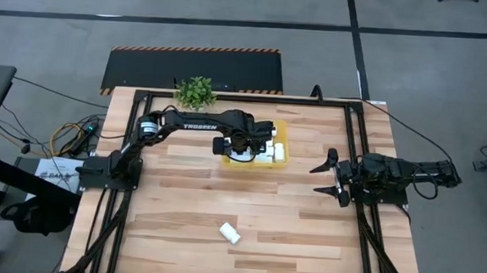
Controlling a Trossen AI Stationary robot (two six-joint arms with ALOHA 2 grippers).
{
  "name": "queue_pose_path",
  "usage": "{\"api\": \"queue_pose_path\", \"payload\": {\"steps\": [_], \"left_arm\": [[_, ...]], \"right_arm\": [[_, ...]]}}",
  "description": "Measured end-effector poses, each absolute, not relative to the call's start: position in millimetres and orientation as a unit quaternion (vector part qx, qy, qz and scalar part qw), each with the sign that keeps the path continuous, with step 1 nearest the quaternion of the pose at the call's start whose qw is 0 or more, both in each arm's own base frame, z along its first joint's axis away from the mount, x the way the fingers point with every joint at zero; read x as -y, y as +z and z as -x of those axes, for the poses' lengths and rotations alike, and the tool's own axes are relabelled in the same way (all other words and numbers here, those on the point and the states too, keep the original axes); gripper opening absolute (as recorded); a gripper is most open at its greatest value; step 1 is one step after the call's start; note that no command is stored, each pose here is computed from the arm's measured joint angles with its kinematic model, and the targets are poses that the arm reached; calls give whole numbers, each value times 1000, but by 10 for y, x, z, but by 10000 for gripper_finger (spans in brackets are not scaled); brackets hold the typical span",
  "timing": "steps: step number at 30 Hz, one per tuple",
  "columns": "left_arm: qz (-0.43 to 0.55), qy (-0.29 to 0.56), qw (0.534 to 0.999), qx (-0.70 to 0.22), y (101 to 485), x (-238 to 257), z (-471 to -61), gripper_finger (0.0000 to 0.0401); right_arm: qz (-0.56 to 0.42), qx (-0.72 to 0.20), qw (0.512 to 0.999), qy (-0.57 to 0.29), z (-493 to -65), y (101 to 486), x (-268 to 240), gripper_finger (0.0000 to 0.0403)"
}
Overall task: Pick and place pill bottles into a basket
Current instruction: Put the white pill bottle into the yellow bin
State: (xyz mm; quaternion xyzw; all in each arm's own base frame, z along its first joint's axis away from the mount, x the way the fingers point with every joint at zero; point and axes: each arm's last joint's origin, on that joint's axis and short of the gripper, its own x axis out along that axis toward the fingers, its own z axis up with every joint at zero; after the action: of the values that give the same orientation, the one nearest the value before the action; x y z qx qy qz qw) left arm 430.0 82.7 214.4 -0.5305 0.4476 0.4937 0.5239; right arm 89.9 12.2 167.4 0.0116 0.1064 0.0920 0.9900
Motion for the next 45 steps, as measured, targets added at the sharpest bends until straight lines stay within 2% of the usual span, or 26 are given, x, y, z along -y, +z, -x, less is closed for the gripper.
{"api": "queue_pose_path", "payload": {"steps": [7,21,42,45], "left_arm": [[536,504,518,-437,2144,-798,-4307,335],[527,496,550,-417,2153,-706,-4378,335],[497,498,570,-425,2156,-645,-4373,335],[490,502,573,-424,2156,-637,-4371,345]], "right_arm": [[-12,-106,990,92,-899,1675,-122,286],[-12,-107,990,92,-899,1674,-123,286],[-12,-107,990,92,-899,1674,-123,286],[-12,-107,990,92,-899,1674,-123,286]]}}
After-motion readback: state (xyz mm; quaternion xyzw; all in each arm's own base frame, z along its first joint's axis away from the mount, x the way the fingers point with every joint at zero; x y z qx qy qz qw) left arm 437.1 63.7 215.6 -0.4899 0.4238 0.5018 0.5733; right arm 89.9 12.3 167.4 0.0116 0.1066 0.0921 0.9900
